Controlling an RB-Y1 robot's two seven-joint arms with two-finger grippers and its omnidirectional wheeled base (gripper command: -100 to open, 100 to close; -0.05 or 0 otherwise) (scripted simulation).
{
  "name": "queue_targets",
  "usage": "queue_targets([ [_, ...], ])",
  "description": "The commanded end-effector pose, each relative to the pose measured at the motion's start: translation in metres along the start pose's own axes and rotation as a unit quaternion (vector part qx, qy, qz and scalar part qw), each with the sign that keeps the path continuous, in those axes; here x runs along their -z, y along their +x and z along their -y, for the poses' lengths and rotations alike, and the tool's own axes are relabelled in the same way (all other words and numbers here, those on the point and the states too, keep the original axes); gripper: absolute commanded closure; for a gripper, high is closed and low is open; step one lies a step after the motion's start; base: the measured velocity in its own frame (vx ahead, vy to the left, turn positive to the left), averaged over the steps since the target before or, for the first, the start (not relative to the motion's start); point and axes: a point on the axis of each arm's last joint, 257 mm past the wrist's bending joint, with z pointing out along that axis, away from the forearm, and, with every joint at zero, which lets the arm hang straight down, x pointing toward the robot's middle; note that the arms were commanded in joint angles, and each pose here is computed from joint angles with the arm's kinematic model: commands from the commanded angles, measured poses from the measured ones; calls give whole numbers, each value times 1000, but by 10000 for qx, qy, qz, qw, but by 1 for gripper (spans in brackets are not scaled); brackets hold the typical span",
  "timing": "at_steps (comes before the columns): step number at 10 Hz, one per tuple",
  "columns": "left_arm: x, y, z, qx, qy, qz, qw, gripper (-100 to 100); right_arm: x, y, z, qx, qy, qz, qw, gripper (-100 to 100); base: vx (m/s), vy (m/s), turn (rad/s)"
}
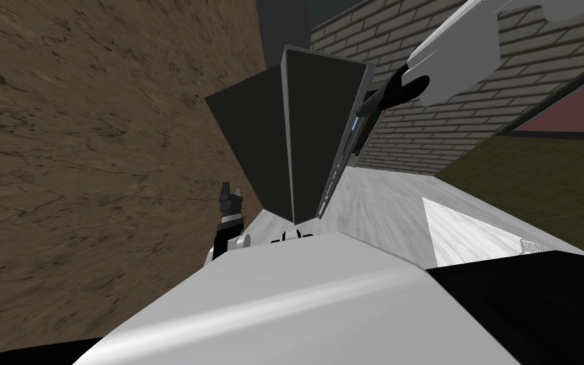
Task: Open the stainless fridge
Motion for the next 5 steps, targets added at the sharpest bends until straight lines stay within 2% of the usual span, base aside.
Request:
queue_targets([
  [1,0,0,0,1,1,0,10000,0,-1,33,13,-33,286,-474,9985,100,-119,168,-32],
  [4,0,0,0,1,1,0,10000,0,6,55,41,-59,765,-860,9933,100,-95,176,-15],
  [5,0,0,0,0,0,0,10000,0,8,36,71,-410,797,-503,9947,-100,-82,164,318],
])
